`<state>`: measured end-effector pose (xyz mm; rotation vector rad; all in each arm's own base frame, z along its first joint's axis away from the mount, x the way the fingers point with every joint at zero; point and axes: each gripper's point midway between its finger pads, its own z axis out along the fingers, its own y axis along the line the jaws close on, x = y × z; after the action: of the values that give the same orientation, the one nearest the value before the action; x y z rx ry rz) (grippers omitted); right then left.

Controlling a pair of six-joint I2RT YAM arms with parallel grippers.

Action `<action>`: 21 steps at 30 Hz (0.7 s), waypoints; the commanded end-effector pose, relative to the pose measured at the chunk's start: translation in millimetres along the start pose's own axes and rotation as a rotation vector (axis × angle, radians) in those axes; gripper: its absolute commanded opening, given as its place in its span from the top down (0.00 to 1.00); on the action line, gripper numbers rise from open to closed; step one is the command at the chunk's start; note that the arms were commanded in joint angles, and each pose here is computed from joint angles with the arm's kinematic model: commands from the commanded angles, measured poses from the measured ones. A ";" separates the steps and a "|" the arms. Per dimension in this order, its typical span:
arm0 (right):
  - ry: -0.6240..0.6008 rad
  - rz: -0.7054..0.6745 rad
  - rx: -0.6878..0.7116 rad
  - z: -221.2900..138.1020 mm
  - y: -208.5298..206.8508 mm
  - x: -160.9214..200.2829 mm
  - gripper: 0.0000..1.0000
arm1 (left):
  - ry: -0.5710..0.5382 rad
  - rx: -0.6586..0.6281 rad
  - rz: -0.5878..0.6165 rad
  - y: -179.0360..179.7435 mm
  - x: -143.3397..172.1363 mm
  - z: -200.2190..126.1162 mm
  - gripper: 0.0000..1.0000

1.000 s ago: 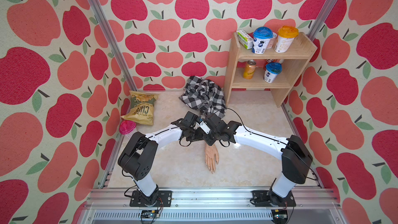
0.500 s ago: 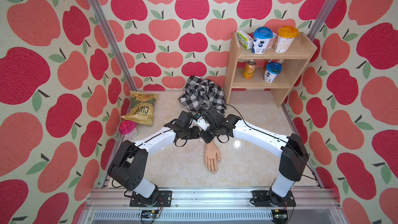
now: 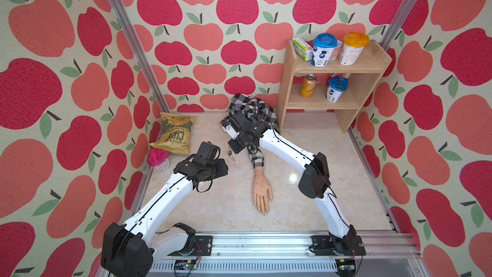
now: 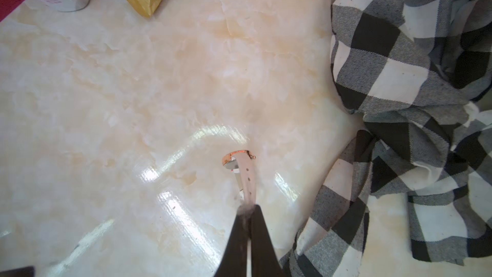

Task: Take off the watch
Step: Place the watch at the center of the board.

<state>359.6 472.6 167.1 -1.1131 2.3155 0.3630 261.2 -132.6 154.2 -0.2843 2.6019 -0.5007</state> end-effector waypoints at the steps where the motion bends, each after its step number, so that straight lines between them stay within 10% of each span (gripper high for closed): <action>1: 0.022 0.046 0.081 2.5 -33.5 -5.9 1.00 | -0.007 -0.045 -0.039 17.4 8.9 -13.7 0.45; 8: -0.068 0.149 0.164 22.8 -68.7 -23.1 1.00 | -0.019 -0.028 -0.062 22.3 7.1 -17.0 0.44; 21: 0.243 0.089 0.217 51.5 -14.8 80.2 1.00 | -0.019 -0.018 -0.049 19.4 4.7 -10.5 0.44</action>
<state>369.6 438.6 64.8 -1.0288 2.5330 0.0238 251.3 -113.1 159.2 -0.3667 2.5713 -0.4936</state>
